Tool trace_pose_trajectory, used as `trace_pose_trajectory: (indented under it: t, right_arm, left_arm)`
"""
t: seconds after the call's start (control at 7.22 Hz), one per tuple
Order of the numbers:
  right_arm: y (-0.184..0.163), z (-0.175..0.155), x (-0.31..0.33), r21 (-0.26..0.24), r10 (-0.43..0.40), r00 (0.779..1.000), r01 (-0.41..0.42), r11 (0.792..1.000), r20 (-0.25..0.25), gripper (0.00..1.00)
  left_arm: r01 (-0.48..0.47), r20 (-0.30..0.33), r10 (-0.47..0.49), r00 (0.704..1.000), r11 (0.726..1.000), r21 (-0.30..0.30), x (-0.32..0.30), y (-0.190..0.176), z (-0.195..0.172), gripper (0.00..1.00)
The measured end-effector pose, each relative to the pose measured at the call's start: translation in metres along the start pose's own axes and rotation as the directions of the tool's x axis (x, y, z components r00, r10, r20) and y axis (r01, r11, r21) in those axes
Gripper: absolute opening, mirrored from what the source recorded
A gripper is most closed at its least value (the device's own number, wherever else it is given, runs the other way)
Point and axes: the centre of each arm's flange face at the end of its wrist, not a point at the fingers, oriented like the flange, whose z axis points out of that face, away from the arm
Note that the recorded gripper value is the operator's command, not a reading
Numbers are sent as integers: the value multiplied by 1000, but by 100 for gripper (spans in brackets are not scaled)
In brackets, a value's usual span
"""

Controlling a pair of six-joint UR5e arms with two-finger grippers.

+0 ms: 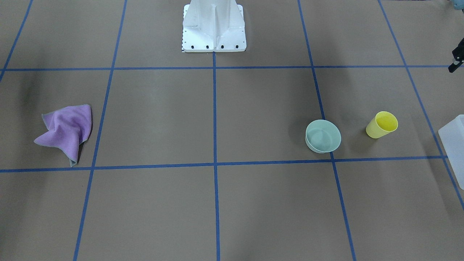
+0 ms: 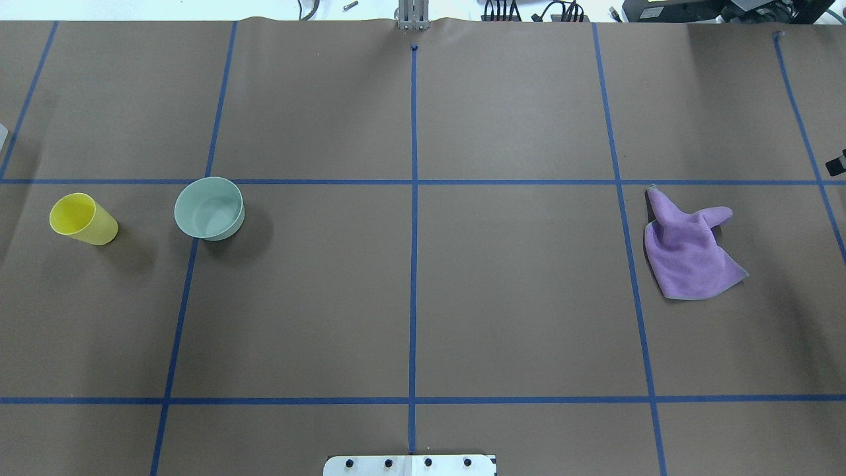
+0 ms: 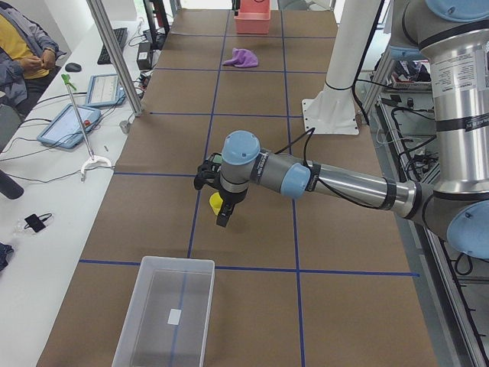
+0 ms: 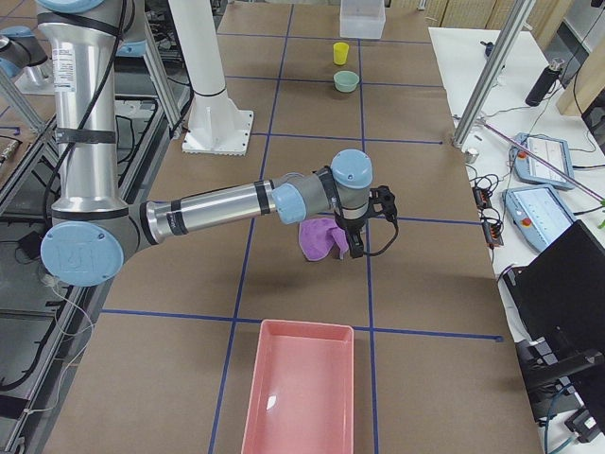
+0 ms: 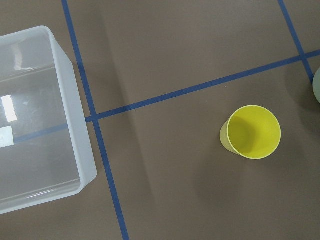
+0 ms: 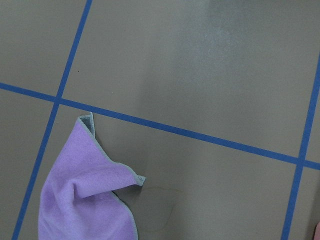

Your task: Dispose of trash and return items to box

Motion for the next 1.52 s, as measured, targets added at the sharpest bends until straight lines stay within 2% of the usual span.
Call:
trace_pose_trajectory:
  t: [0.42, 0.69, 0.83, 0.97, 1.11, 1.25, 1.38, 1.52]
  right_arm:
    - [-5, 20, -24, -22, 40, 999, -41, 999, -8, 100]
    - [-8, 61, -76, -9, 69, 997, -69, 998, -20, 100]
    - [-3, 89, -106, 11, 77, 997, -77, 997, -27, 100]
    - [3, 114, -126, 11, 73, 997, -72, 997, -32, 98]
    - [7, 132, -135, -1, 65, 997, -65, 998, -39, 89]
    - [9, 145, -140, -14, 58, 997, -58, 998, -44, 37]
    - [6, 154, -145, -21, 53, 998, -54, 998, -46, 0]
    - [4, 159, -147, -26, 51, 998, -52, 998, -46, 0]
  left_arm:
    - [-6, -1, 6, 1000, 1000, 8, 3, 1, -3, 98]
    - [-6, 0, 6, 1000, 1000, 8, 4, 2, -3, 98]
    - [-5, 0, 5, 1000, 1000, 7, 3, 2, -3, 98]
    - [-3, 0, 3, 1000, 1000, 5, 2, 3, -2, 98]
    - [-2, 0, 2, 1000, 1000, 4, 2, 3, -1, 98]
    - [-2, 0, 2, 1000, 1000, 4, 1, 3, -1, 98]
    - [-1, 0, 1, 1000, 1000, 4, 1, 3, -1, 98]
    - [-1, 0, 1, 1000, 1000, 4, 1, 3, -1, 98]
